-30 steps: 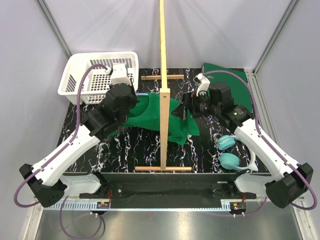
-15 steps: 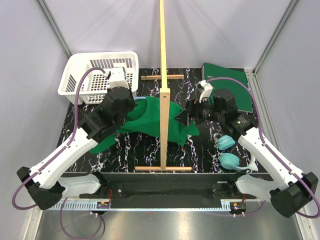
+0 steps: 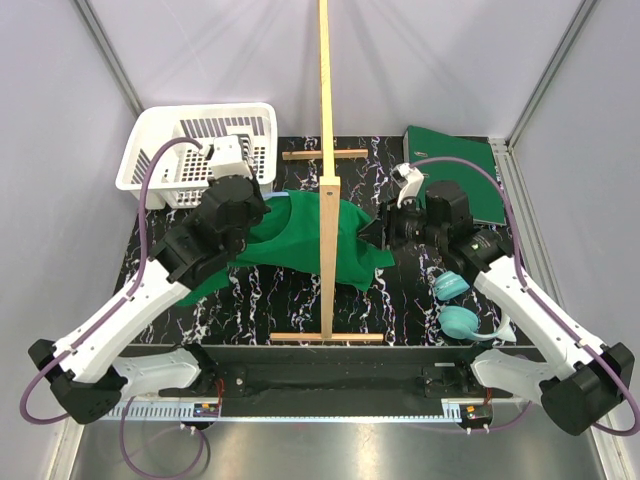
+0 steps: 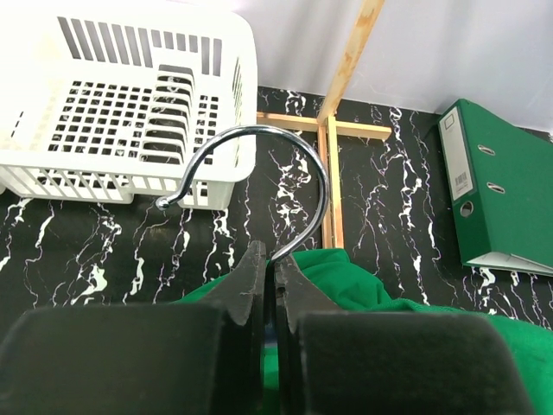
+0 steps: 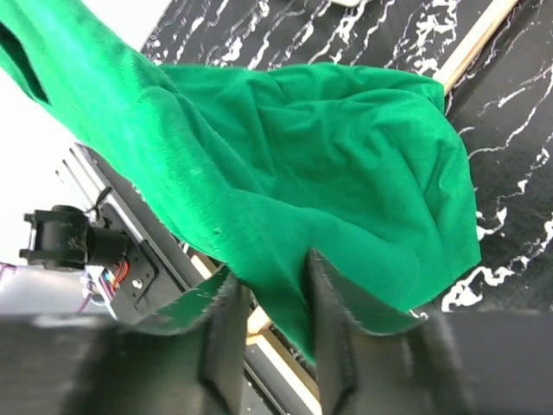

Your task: Remove the t-shirt from the hanger

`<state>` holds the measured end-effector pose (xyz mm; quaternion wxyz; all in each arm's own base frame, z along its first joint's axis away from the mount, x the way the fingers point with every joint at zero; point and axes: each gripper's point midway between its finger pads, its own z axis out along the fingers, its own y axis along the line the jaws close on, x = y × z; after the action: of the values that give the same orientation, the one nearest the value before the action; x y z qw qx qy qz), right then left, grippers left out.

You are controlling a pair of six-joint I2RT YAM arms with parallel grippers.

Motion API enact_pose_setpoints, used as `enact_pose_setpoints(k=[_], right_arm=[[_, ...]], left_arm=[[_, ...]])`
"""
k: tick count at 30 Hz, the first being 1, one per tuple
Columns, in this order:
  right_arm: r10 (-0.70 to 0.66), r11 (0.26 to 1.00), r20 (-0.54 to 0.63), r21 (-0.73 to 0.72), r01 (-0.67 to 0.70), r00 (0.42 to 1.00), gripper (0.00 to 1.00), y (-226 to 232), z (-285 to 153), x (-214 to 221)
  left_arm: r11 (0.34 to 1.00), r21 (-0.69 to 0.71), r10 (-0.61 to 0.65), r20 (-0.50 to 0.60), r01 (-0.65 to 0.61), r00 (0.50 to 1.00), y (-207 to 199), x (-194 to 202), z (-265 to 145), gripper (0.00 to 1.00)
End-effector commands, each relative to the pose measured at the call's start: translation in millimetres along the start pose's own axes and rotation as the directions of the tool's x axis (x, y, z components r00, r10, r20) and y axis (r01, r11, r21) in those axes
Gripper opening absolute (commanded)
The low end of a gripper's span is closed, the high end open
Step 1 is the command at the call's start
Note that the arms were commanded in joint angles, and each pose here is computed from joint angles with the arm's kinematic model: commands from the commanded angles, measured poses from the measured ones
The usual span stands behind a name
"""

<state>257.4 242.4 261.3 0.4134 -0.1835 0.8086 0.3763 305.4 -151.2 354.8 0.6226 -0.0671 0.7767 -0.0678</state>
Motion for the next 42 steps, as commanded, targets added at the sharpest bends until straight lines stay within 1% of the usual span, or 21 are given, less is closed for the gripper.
enact_pose_setpoints(k=[1,3,4,5,7,8,9,12,14,16,18,19,23,30,31,34,37,38,39,40,42], right_arm=[[0.021,0.999,0.091,-0.035,-0.018,0.996,0.30,11,2,-23],[0.083,0.996,0.125,0.012,-0.086,0.989,0.27,4,0,-28],[0.110,0.992,0.146,0.043,-0.117,0.983,0.15,-1,-1,-29],[0.161,0.985,0.157,0.044,-0.170,0.974,0.06,-1,-3,-28],[0.204,0.975,0.171,0.050,-0.215,0.964,0.00,-1,-4,-29],[0.254,0.961,0.188,0.066,-0.270,0.949,0.00,-4,-5,-28],[0.272,0.954,0.199,0.074,-0.291,0.942,0.00,-7,-5,-28],[0.342,0.918,0.248,0.119,-0.378,0.907,0.00,-18,-5,-29],[0.393,0.882,0.298,0.145,-0.448,0.870,0.00,-28,-6,-30],[0.417,0.866,0.324,0.142,-0.480,0.849,0.00,-29,-7,-35],[0.461,0.834,0.355,0.138,-0.534,0.813,0.00,-33,-9,-38],[0.474,0.825,0.367,0.132,-0.549,0.800,0.00,-34,-10,-40],[0.551,0.761,0.421,0.101,-0.641,0.721,0.00,-41,-18,-40],[0.579,0.665,0.567,0.087,-0.741,0.586,0.00,-77,-46,-38],[0.584,0.639,0.598,0.079,-0.765,0.549,0.00,-85,-53,-34],[0.591,0.602,0.632,0.067,-0.795,0.501,0.00,-95,-62,-24],[0.611,0.544,0.660,0.050,-0.837,0.437,0.00,-107,-66,-9],[0.626,0.512,0.672,0.030,-0.859,0.396,0.00,-112,-68,-6],[0.628,0.503,0.676,0.025,-0.864,0.385,0.00,-114,-69,-4],[0.620,0.507,0.680,0.032,-0.861,0.391,0.00,-117,-70,-1],[0.608,0.530,0.674,0.048,-0.846,0.419,0.00,-117,-67,-3]], left_arm=[[0.995,-0.060,-0.070,0.075,0.075,0.995,14,-16,-4,0.00],[0.988,-0.081,-0.125,0.109,0.135,0.986,22,-19,-8,0.00],[0.985,-0.105,-0.125,0.112,0.137,0.986,29,-11,-7,0.00],[0.980,-0.096,-0.161,0.143,0.175,0.977,33,-17,-12,0.00],[0.966,-0.126,-0.204,0.172,0.227,0.964,44,-15,-16,0.00],[0.960,-0.145,-0.213,0.179,0.240,0.961,51,-8,-17,0.00],[0.946,-0.143,-0.257,0.206,0.289,0.944,57,-12,-23,0.00],[0.922,-0.161,-0.304,0.255,0.351,0.918,75,-11,-33,0.00],[0.911,-0.168,-0.321,0.278,0.375,0.905,82,-11,-37,0.00],[0.908,-0.178,-0.321,0.289,0.380,0.902,89,-8,-41,0.00],[0.905,-0.190,-0.318,0.295,0.382,0.901,95,-5,-44,0.00],[0.897,-0.194,-0.328,0.310,0.397,0.892,101,-6,-49,0.00],[0.878,-0.213,-0.343,0.344,0.429,0.874,118,-2,-58,0.00],[0.845,-0.262,-0.344,0.402,0.467,0.848,147,4,-73,0.00],[0.841,-0.267,-0.344,0.409,0.471,0.845,150,4,-75,0.00],[0.829,-0.272,-0.351,0.426,0.488,0.834,156,6,-79,0.00],[0.816,-0.299,-0.339,0.445,0.494,0.829,164,5,-83,0.00],[0.811,-0.306,-0.338,0.451,0.499,0.826,166,5,-84,0.00],[0.805,-0.313,-0.337,0.459,0.504,0.822,169,5,-85,0.00],[0.804,-0.312,-0.339,0.460,0.507,0.821,169,6,-86,0.00],[0.805,-0.313,-0.335,0.461,0.504,0.822,170,5,-86,0.00]])
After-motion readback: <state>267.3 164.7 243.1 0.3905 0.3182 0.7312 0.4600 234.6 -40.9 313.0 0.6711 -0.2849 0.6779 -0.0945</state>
